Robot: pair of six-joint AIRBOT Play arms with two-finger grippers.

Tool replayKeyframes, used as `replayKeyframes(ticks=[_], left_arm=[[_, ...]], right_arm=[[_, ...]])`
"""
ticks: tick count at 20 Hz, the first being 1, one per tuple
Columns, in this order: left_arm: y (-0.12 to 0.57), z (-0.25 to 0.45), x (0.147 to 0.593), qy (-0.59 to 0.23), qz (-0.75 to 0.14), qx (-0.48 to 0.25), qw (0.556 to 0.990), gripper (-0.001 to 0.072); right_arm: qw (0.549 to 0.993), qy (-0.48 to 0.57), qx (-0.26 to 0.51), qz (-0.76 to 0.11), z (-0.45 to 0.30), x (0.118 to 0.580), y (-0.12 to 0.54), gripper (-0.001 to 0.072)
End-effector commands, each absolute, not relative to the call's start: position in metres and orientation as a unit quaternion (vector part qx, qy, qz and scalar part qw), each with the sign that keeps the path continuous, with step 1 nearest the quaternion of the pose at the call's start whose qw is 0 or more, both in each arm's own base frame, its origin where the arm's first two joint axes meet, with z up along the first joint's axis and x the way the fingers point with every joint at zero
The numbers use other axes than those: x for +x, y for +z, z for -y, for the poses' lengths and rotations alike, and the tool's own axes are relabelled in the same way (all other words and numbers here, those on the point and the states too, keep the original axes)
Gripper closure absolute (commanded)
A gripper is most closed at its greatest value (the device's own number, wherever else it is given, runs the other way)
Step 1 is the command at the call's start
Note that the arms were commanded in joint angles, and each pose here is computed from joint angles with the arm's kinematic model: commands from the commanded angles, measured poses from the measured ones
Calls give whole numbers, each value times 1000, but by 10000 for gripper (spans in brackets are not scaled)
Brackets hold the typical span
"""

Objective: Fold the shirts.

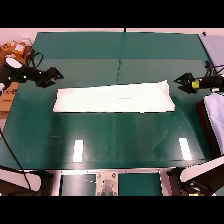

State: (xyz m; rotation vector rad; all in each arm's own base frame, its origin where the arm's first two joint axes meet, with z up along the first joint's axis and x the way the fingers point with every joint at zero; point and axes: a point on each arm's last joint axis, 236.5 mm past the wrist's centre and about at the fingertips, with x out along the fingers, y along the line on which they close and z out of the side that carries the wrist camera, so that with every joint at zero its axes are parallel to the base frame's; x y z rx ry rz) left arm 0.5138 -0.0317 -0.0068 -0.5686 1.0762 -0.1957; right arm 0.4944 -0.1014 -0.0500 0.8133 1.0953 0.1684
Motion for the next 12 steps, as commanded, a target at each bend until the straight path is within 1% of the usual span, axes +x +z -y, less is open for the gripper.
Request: replayKeyframes(ticks=[1, 3, 6, 10, 11, 12], left_arm=[[6, 34, 517, -101, -501, -279, 813, 0], [7, 42, 516, -108, -502, -279, 811, 0], [7, 53, 513, -118, -509, -274, 807, 0], [7, 68, 507, -134, -519, -275, 798, 0], [7, 74, 505, -140, -524, -274, 794, 1], [7, 80, 501, -147, -529, -272, 790, 11]], right_arm=[[737, 110, 378, -549, 107, 465, -74, 112], [713, 140, 380, -572, 88, 458, -92, 112], [675, 217, 377, -596, 45, 445, -99, 112], [673, 255, 352, -599, 16, 450, -95, 113], [674, 258, 347, -599, 12, 452, -94, 140], [677, 261, 342, -597, 10, 455, -91, 467]])
